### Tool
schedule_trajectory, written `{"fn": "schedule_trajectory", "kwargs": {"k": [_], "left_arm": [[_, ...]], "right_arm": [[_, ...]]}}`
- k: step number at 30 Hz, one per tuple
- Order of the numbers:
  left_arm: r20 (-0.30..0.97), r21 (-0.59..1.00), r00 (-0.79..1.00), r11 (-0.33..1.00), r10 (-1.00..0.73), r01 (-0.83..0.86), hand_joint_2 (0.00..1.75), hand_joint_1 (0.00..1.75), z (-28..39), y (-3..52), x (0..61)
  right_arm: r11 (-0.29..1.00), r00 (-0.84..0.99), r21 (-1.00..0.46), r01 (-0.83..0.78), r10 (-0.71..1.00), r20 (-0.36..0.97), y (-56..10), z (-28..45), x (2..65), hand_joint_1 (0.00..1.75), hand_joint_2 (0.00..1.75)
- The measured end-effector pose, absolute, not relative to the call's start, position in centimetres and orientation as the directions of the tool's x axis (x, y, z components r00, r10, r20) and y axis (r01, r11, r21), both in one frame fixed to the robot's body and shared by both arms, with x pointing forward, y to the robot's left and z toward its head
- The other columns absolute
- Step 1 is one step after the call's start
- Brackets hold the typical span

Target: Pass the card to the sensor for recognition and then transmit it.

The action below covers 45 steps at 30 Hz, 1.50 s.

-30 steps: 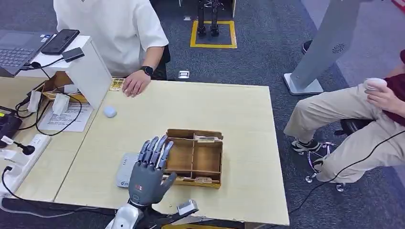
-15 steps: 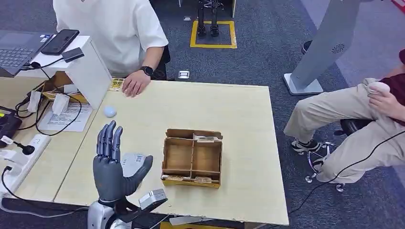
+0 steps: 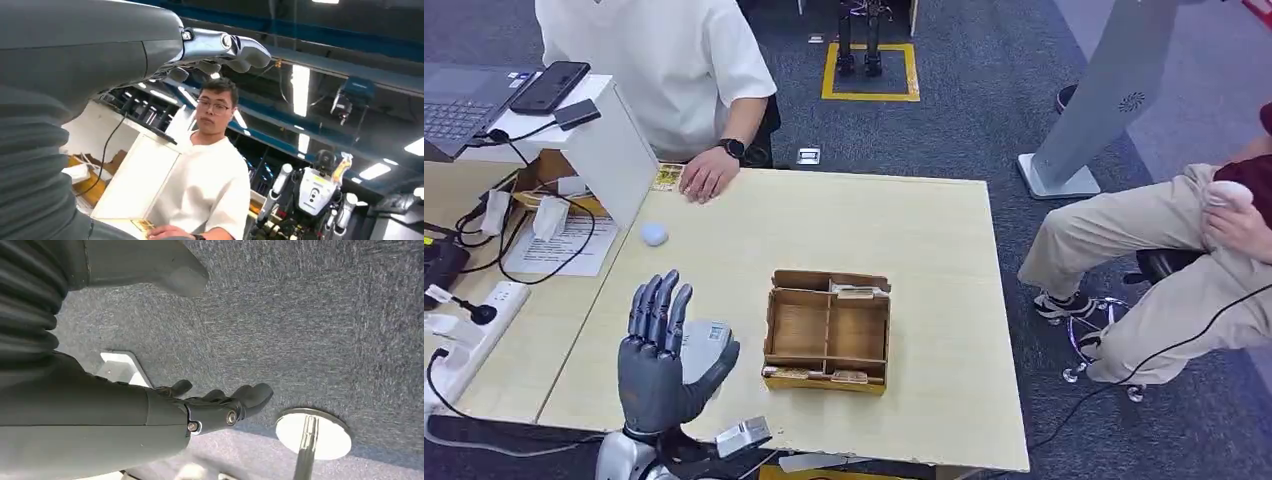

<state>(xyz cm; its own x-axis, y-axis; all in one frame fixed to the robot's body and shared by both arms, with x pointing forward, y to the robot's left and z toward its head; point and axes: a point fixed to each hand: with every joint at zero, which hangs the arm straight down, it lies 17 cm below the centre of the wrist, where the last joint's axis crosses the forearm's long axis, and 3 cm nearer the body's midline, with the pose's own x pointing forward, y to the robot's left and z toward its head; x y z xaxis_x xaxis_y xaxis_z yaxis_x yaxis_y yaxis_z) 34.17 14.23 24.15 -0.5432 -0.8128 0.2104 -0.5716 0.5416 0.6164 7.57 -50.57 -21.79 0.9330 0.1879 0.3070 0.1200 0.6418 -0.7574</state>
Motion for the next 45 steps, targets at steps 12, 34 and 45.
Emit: {"fn": "schedule_trajectory", "kwargs": {"k": [12,34,45], "left_arm": [[0.340,0.563,-0.536,0.623,-0.773,-0.543,1.75,0.00,23.2,15.5,33.8],[0.510,0.355,-0.675,0.845,-0.533,-0.400,1.75,0.00,25.5,11.9,31.9],[0.442,0.414,-0.743,0.849,-0.502,-0.328,1.75,0.00,25.5,8.5,30.2]], "right_arm": [[0.642,0.930,-0.754,0.138,0.178,0.322,-50.5,-21.8,7.5,0.00,1.75],[0.636,0.936,-0.753,0.170,0.135,0.325,-50.7,-21.8,6.5,0.00,1.75],[0.635,0.931,-0.753,0.173,0.142,0.335,-50.7,-21.7,6.6,0.00,1.75]]}}
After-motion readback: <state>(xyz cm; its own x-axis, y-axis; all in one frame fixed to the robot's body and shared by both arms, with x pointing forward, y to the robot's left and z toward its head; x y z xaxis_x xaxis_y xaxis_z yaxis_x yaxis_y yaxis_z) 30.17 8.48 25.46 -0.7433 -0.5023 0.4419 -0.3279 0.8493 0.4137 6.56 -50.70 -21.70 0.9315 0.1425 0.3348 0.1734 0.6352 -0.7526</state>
